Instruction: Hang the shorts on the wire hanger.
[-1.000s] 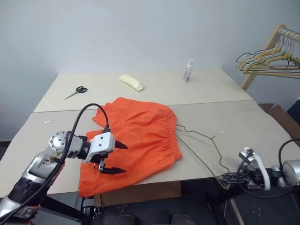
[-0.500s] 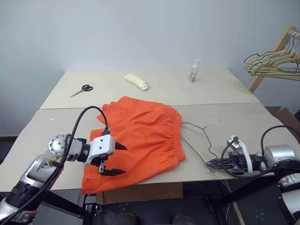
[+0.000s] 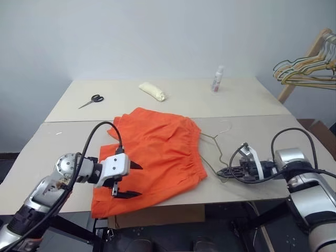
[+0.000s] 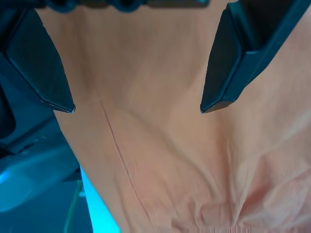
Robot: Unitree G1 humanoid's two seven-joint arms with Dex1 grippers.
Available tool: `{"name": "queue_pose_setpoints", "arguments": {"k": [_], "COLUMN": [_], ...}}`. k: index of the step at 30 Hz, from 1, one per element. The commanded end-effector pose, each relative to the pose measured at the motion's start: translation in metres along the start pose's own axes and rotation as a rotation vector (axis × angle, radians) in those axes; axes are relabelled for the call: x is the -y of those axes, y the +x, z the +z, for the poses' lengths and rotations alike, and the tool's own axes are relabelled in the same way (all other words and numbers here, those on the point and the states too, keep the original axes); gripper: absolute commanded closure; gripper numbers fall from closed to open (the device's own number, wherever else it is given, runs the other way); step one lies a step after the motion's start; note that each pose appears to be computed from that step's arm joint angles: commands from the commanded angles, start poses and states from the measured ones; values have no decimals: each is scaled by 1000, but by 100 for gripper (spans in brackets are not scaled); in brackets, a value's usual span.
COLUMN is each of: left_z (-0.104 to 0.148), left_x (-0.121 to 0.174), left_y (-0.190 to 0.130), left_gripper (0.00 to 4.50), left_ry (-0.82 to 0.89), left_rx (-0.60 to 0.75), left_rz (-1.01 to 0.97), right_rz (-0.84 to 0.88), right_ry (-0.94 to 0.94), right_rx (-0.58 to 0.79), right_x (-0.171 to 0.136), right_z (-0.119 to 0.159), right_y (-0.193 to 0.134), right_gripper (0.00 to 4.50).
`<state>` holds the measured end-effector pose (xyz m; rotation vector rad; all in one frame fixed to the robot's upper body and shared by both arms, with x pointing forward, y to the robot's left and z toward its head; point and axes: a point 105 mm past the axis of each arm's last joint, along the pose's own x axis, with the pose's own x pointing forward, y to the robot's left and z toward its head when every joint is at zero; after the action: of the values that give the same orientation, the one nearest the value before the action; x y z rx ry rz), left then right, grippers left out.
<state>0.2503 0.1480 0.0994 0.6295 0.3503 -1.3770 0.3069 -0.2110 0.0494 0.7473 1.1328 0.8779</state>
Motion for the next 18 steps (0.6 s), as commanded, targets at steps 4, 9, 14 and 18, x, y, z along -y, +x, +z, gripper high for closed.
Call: {"name": "queue_pose_setpoints", "arguments": {"k": [4,9,14,18], "left_z": [11,12,10,16], "left_x": [-4,-10,-28,-59], "left_y": [-1,2,4,-4], "left_gripper": [2,2,2,2], "left_ry": [57,74,99,120], "left_rx": [24,36,35,55], "left_rz": [21,26,64,171], "right_rz": [9,-110,-167,-218], "right_ry": [-113,-291,-572,-763], "right_rx": [191,200,178,173], "right_x": [-17,-19,-28,-36], "right_z": [39,54,56,54], "right_y": [-17,-15,-15,-16], "right_gripper": [450,450,450,450]}}
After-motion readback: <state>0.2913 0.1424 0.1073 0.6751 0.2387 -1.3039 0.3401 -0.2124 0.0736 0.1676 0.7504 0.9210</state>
